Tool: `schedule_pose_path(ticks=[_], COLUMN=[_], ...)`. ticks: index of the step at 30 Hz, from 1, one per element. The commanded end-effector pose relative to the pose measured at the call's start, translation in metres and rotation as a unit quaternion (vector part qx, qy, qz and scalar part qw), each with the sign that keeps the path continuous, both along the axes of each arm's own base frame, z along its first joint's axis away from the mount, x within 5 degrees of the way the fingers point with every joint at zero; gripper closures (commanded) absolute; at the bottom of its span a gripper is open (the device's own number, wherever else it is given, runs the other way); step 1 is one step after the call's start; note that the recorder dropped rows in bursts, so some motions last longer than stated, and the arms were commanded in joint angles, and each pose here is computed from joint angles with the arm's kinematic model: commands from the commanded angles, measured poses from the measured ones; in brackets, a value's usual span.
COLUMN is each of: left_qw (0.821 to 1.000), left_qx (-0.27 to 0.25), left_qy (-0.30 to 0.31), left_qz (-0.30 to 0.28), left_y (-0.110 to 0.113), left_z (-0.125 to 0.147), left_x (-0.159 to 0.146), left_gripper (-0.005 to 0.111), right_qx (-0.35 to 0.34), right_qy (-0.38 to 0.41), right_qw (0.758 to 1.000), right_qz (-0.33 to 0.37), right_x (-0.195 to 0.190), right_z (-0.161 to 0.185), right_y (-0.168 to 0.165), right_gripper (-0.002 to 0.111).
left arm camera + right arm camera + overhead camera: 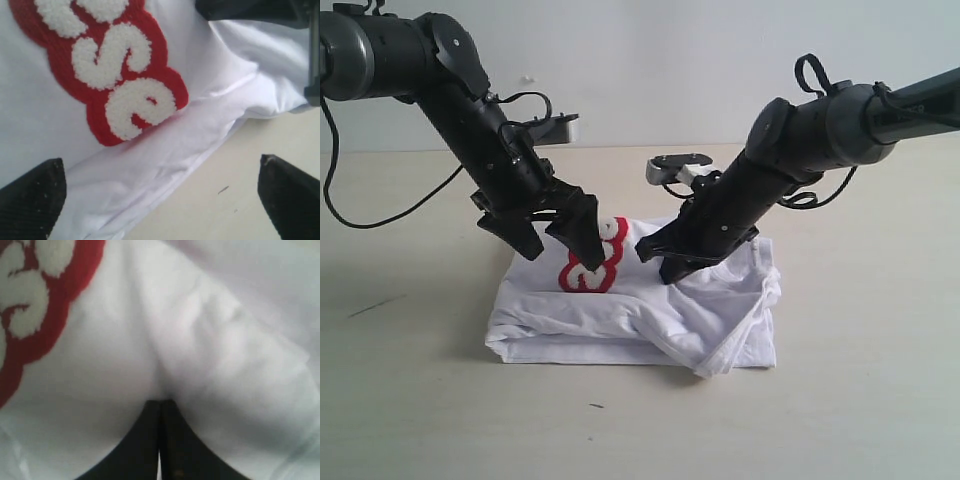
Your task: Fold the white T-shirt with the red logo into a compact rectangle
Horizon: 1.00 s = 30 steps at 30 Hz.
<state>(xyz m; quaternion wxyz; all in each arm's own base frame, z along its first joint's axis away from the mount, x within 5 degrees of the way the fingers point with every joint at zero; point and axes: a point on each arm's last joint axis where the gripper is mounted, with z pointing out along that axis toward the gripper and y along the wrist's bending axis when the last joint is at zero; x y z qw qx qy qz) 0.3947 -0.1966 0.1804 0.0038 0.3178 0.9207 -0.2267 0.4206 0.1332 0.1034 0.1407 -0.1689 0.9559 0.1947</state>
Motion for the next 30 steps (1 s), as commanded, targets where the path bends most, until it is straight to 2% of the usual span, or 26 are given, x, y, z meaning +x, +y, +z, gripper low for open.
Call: schedule_pose_path(ticks=[1,6,10,14,16,21,26,30], left_qw=[1.0,1.0,1.0,0.998,0.994,0.985,0.963,0.944], left_qx=[-0.004,-0.002,0.007,-0.008,-0.018,-0.033,-0.038,-0.053], left_qy=[0.0,-0.002,-0.014,-0.055,-0.086,-0.148,-0.241,-0.29], left_qz=[0.007,0.003,0.001,0.039,0.064,0.084,0.111,0.146], left_y=[0.001,0.001,0.007,0.018,0.025,0.039,0.054,0.066], left_z=[0.004,0.004,0.009,0.038,0.056,0.1,0.138,0.151], left_x=[-0.001,-0.001,0.001,0.004,0.006,-0.006,-0.034,-0.062], left_gripper=[0.003,0.003,0.003,0.003,0.003,0.003,0.003,0.003], right_qx=[-0.006,-0.007,-0.011,-0.044,-0.062,-0.084,-0.081,-0.075], right_qy=[-0.028,-0.042,-0.083,-0.136,-0.156,-0.219,-0.287,-0.336], right_qw=[0.999,0.999,0.996,0.989,0.985,0.972,0.954,0.938], right_qz=[-0.016,-0.012,0.009,0.037,0.034,0.011,-0.023,-0.05], right_x=[0.006,0.006,0.005,-0.002,-0.006,-0.031,-0.073,-0.109], right_z=[0.004,0.013,0.045,0.089,0.108,0.151,0.183,0.204], right_y=[-0.002,-0.002,-0.003,-0.01,-0.015,-0.031,-0.051,-0.066], right_gripper=[0.108,0.108,0.108,0.108,0.108,0.108,0.108,0.108])
